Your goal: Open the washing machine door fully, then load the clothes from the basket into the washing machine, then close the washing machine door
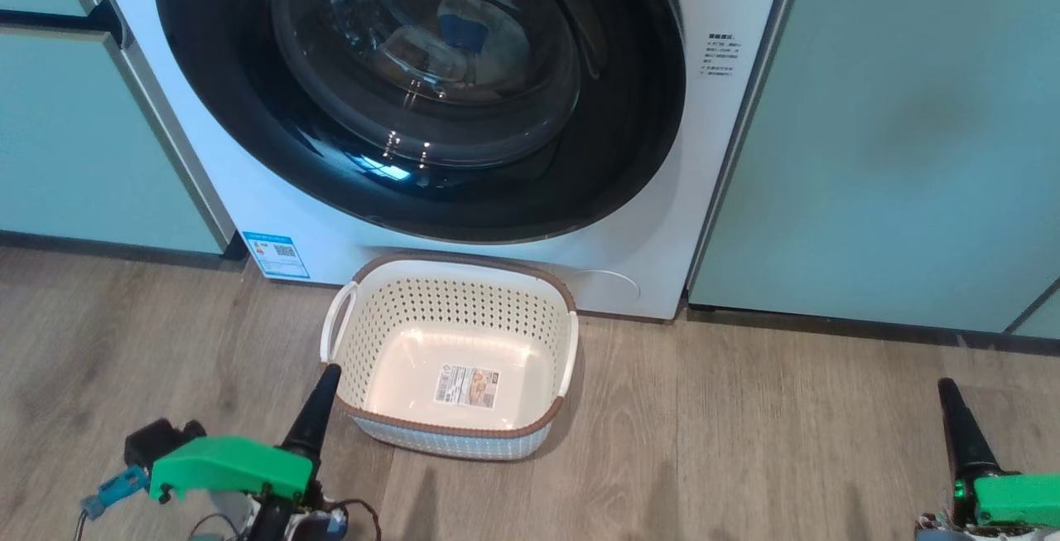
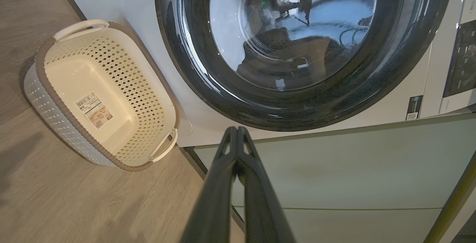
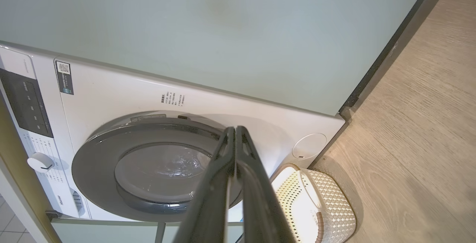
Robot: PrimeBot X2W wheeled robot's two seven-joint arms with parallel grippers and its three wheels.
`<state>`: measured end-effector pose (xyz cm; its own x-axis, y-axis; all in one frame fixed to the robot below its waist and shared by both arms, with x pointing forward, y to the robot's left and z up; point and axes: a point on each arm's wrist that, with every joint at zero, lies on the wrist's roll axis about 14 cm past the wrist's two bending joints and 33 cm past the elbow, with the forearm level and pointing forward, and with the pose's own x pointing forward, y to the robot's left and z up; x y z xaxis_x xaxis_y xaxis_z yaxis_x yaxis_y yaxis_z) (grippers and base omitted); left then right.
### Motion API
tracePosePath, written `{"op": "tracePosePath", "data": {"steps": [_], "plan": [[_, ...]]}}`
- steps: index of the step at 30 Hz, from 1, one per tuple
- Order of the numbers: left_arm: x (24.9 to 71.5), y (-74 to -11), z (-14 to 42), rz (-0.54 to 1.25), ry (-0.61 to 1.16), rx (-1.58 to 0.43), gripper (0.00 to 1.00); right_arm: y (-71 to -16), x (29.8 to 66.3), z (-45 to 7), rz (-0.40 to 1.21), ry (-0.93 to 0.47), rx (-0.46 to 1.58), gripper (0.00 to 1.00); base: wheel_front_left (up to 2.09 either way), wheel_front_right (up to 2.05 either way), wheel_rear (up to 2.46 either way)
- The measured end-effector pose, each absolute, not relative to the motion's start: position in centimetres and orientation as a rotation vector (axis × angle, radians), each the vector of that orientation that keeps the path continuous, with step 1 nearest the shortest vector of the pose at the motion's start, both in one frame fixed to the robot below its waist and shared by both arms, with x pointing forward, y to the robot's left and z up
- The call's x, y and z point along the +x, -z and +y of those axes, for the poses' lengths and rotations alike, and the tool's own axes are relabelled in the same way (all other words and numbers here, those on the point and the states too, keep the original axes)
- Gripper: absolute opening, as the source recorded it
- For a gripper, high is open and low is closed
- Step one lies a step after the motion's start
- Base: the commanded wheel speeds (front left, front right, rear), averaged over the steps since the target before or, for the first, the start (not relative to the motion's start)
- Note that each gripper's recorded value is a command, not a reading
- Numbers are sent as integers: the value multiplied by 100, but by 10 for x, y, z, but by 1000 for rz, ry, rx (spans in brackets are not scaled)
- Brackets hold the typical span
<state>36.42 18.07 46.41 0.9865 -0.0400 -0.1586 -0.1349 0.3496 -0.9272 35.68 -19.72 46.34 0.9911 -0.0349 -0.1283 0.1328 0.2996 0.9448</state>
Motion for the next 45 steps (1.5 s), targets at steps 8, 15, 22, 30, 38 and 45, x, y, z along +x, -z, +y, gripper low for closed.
{"op": "tracePosePath", "data": {"steps": [8,15,22,30,38,45], "plan": [[366,-465,181,157,-63,-1324,0,-463,359,-200,85,120,1362,0,0,0,0],[368,-469,185,134,-67,-1411,0,-471,366,-200,69,101,1443,0,0,0,0],[370,-471,187,119,-66,-1499,0,-471,367,-201,63,104,1522,0,0,0,0],[373,-476,188,100,-53,-1568,0,-478,373,-203,42,91,1588,0,0,0,0],[373,-476,189,95,-58,-1573,0,-478,373,-203,47,87,1589,0,0,0,0],[373,-476,189,95,-58,-1575,0,-478,373,-203,45,89,1589,0,0,0,0]]}}
